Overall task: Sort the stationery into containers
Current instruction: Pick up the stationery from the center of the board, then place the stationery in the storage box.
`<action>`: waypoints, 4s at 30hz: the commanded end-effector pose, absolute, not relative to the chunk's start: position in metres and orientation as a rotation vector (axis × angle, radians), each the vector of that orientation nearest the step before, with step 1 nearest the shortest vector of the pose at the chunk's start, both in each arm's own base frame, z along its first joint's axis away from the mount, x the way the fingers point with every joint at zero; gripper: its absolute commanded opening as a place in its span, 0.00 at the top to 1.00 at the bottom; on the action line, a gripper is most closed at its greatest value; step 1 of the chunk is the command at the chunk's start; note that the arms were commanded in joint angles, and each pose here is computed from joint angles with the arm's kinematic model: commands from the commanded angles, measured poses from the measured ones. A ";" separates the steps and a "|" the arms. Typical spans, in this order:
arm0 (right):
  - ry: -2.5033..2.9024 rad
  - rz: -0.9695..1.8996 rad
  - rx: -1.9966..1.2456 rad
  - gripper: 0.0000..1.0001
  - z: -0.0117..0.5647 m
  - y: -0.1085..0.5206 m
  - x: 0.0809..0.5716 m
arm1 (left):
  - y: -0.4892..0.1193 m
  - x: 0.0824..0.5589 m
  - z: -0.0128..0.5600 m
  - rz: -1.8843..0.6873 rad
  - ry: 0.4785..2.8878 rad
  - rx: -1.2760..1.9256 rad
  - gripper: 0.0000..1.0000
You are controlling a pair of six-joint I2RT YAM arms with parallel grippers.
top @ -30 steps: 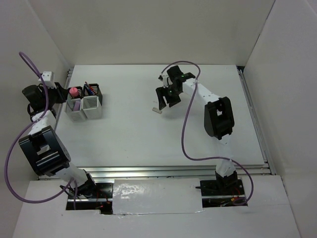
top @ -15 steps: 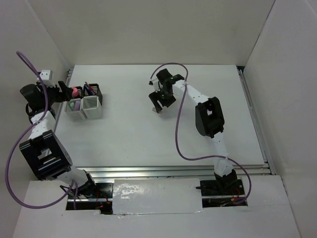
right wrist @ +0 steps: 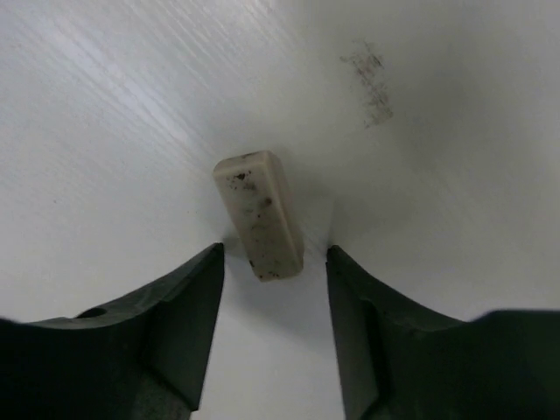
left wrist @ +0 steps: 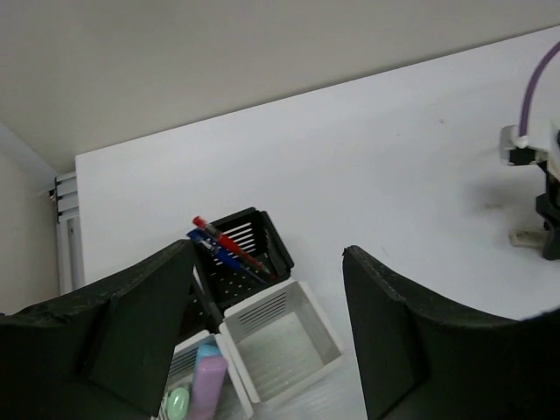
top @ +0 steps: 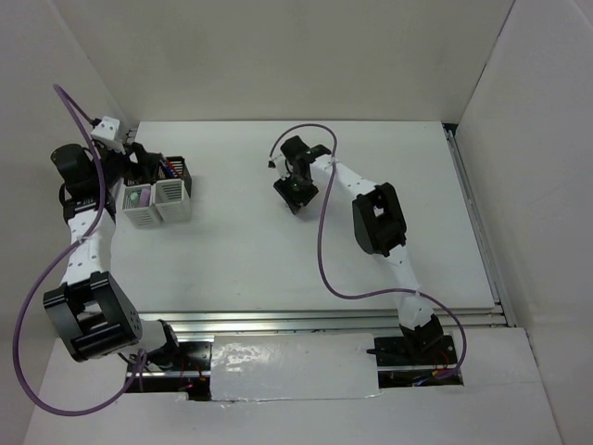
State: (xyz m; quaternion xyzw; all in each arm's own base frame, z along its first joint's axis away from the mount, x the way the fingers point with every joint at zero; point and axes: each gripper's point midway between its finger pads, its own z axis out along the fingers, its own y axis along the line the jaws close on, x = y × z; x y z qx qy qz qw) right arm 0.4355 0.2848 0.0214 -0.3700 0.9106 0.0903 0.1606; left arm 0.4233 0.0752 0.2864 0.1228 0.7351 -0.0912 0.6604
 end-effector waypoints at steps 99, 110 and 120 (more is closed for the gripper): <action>2.408 1.406 -1.000 0.31 0.193 0.296 0.316 | 0.083 0.408 0.226 0.541 1.902 1.982 0.91; 2.435 1.386 -0.927 0.32 0.188 0.278 0.324 | 0.080 0.433 0.187 0.511 1.964 2.026 0.83; 2.436 1.379 -0.895 0.33 0.187 0.269 0.327 | 0.075 0.443 0.174 0.506 1.988 2.039 0.47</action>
